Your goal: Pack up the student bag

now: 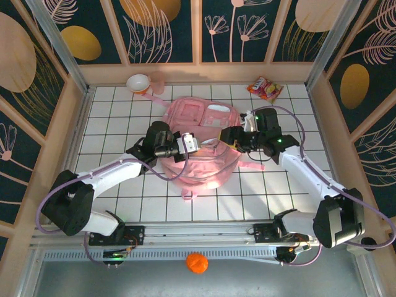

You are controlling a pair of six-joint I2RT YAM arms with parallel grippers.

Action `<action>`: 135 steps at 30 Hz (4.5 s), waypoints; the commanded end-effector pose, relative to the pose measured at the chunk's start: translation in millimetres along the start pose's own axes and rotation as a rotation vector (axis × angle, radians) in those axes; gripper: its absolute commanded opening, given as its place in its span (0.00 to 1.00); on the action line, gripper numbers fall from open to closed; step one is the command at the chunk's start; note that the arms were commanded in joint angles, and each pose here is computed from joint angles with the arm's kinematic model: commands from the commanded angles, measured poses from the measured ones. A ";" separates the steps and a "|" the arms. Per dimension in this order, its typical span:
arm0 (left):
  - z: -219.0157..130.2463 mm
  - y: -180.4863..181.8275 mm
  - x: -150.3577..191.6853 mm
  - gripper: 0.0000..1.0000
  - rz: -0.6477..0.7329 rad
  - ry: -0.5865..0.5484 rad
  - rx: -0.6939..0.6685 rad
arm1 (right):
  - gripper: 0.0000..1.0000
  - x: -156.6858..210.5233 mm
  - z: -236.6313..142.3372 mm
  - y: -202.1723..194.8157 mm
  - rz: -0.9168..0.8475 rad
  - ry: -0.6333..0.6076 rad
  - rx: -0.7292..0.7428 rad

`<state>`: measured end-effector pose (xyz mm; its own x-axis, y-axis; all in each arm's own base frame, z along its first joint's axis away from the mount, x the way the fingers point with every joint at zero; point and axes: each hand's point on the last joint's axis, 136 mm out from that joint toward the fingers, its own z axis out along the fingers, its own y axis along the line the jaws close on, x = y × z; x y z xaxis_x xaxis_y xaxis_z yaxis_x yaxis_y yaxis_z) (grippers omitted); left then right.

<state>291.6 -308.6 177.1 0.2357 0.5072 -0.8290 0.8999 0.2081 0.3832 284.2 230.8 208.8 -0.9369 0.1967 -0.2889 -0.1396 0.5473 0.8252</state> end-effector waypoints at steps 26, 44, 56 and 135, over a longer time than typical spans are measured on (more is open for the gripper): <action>-15.6 8.4 -20.7 0.00 0.168 -0.096 0.000 | 0.00 -12.8 34.0 9.1 0.194 -0.053 -0.085; -60.0 68.7 -6.0 0.57 -0.148 -0.034 -0.197 | 0.00 -8.7 44.9 74.0 0.228 -0.384 -0.284; -92.6 -1.9 1.0 0.60 -0.353 0.024 -0.330 | 0.00 -14.0 71.9 99.7 0.248 -0.414 -0.351; -68.2 -4.7 -8.1 0.47 -0.408 -0.052 -0.138 | 0.00 -31.1 -19.7 72.9 0.001 -0.123 -0.211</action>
<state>269.0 -231.3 174.2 -0.2428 0.3489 -0.9052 0.7825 0.6220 0.0298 291.6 231.4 222.9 -0.9204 0.3487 -0.1767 0.0109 0.4746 0.8801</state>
